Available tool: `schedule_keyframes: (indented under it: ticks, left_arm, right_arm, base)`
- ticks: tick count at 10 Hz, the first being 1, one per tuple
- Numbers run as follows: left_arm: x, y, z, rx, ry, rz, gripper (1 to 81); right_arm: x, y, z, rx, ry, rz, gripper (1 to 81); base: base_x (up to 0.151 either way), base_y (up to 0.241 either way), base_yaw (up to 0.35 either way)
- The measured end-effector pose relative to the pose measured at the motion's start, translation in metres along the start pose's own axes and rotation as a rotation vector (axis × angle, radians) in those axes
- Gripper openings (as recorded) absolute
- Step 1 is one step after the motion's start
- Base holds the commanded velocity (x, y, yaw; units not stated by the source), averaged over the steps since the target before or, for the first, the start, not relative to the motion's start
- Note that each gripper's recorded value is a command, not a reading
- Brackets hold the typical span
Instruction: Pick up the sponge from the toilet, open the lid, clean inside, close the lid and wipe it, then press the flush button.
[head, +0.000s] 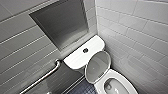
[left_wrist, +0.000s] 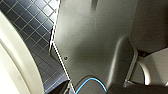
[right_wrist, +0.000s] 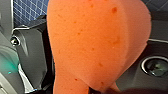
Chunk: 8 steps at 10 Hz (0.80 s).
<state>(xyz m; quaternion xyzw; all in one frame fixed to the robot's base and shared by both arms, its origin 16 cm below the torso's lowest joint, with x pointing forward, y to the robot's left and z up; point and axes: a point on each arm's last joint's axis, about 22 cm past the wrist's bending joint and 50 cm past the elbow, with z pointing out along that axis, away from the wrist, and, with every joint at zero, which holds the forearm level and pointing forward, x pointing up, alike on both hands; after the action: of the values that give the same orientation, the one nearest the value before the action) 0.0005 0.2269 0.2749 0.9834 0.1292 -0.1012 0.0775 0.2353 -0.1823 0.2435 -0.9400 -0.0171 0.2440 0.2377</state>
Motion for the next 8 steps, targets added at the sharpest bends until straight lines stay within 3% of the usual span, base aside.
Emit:
schedule_keyframes:
  ticks: [2, 5, 8]
  left_arm:
    - [0.004, 0.002, -0.001, -0.014, 0.006, -0.003, 81.1]
    - [-0.008, 0.018, -0.012, -0.055, -0.008, 0.001, 81.1]
    - [0.002, 0.025, -0.021, -0.074, -0.033, 0.081, 81.1]
  right_arm:
    - [-0.013, 0.02, 0.007, -0.025, 0.01, 0.007, 1.0]
    - [-0.09, 0.002, 0.024, 0.016, -0.057, -0.007, 1.0]
    - [-0.166, 0.013, 0.015, 0.016, -0.039, 0.082, 1.0]
  base:
    - [0.0, 0.0, 0.0]
    - [0.0, 0.0, 0.0]
    - [0.0, 0.0, 0.0]
